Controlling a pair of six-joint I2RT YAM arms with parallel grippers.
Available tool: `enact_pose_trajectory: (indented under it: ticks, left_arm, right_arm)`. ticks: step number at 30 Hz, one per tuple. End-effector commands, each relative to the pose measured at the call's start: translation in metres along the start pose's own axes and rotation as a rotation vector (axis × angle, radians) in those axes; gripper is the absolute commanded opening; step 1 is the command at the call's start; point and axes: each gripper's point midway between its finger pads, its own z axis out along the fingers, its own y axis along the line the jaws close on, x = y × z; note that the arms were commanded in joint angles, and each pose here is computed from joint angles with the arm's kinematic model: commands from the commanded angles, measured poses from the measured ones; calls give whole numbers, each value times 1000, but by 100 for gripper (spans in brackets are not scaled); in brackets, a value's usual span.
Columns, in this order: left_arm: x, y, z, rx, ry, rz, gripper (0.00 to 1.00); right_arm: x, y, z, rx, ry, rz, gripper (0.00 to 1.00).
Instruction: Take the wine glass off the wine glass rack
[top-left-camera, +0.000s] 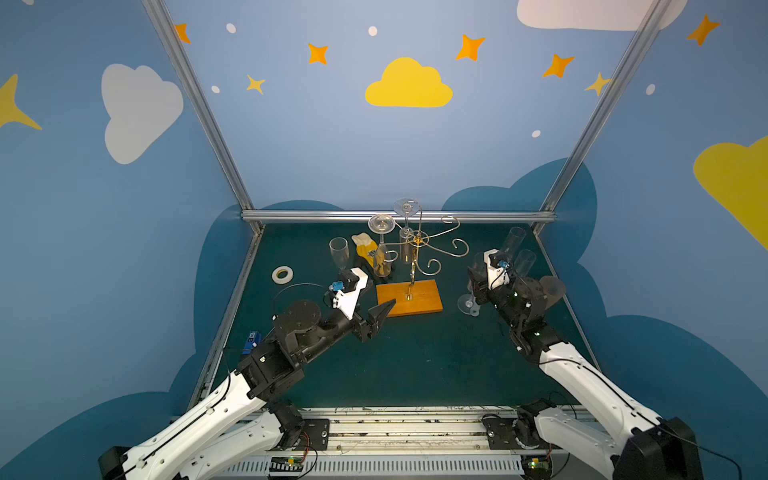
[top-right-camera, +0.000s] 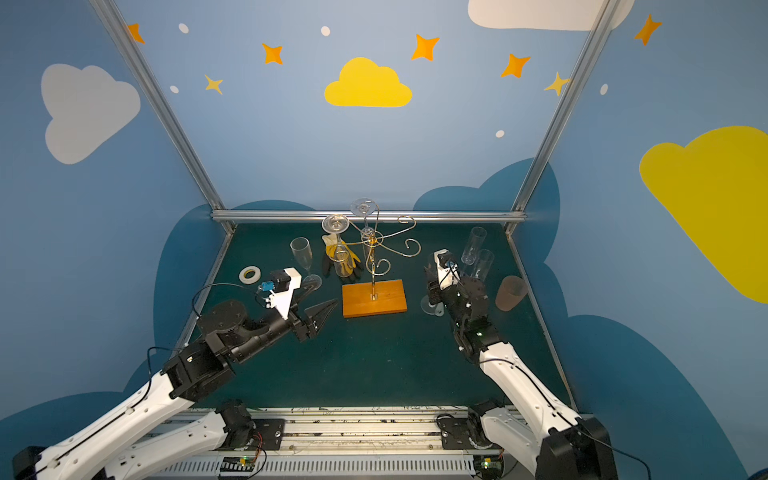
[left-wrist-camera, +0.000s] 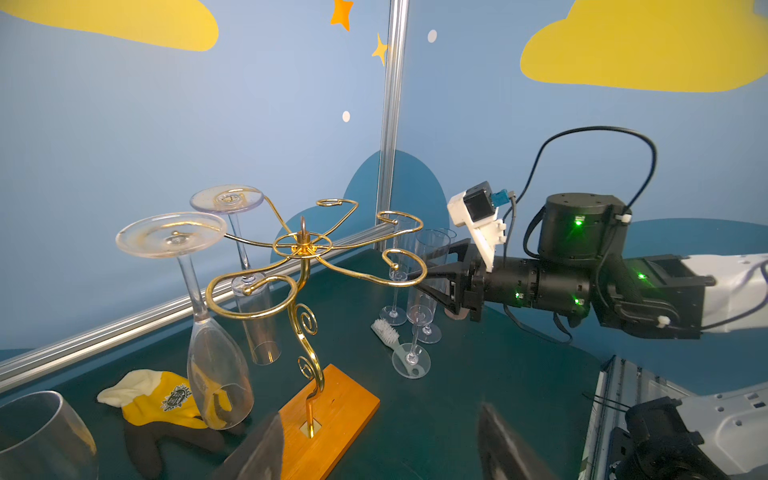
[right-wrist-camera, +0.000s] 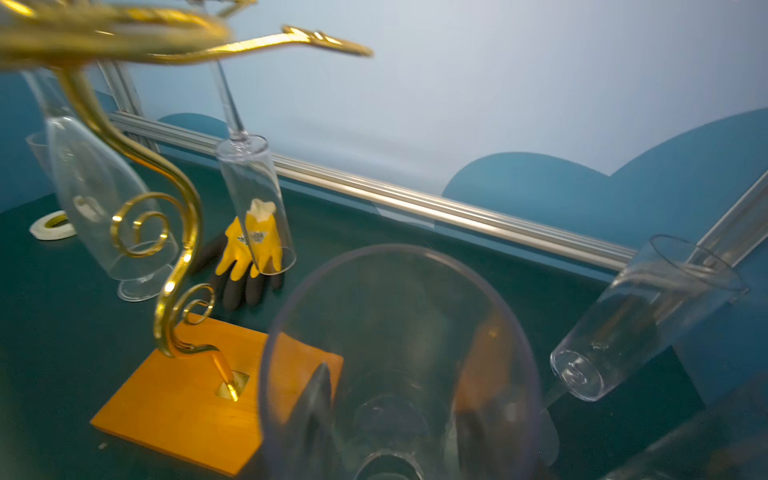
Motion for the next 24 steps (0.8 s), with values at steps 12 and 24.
enact_pose_trajectory:
  ticks: [12, 24]
  left_arm:
    - [-28, 9, 1, -65, -67, 37, 73]
    - [-31, 22, 4, -125, -64, 62, 74]
  right_arm:
    - [-35, -17, 77, -6, -63, 39, 25]
    - [-26, -38, 137, 11, -92, 87, 24]
